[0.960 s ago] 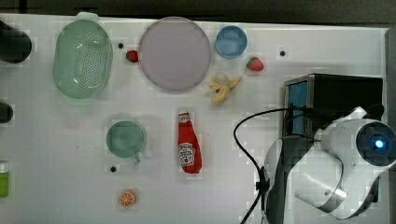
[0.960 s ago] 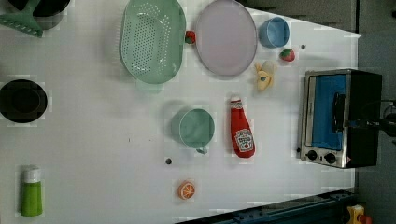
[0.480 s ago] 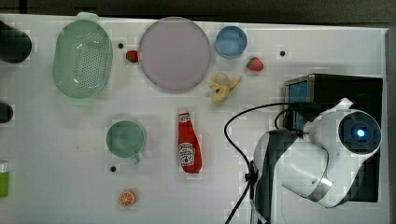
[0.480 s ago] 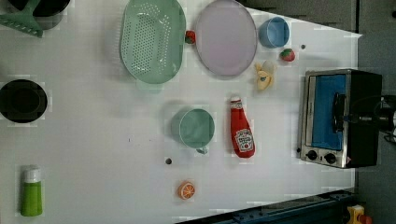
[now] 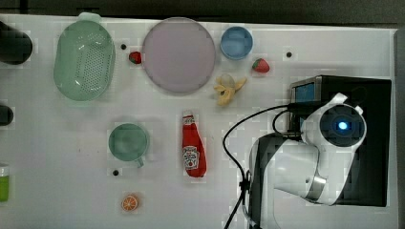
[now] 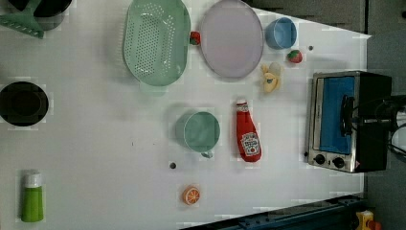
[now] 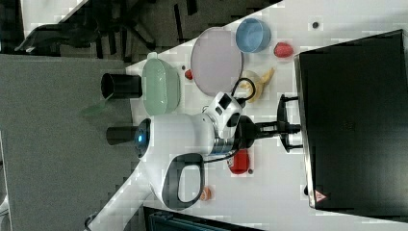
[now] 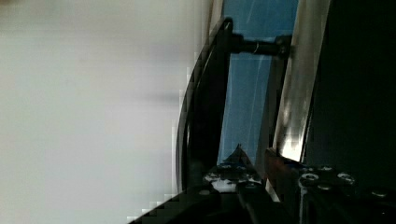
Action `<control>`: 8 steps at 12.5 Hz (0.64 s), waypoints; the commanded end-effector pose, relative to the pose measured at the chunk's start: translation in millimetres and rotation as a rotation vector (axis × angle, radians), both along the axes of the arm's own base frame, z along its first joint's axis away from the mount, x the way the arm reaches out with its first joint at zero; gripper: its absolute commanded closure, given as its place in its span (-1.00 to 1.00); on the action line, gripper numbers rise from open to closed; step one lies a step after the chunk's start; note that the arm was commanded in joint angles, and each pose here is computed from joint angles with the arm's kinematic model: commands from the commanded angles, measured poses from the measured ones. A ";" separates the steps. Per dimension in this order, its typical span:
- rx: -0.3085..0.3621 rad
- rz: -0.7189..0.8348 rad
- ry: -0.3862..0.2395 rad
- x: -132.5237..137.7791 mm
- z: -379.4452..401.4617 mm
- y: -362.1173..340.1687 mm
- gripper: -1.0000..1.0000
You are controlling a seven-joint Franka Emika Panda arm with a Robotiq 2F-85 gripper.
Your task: Flap open oven.
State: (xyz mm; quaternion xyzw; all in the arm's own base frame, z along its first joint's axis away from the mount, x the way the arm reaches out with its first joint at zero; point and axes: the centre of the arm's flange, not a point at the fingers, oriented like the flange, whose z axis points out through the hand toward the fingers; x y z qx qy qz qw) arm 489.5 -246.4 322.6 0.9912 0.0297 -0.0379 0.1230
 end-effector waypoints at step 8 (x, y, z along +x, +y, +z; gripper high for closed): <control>-0.244 -0.029 0.018 23.9 -77.8 152.3 0.65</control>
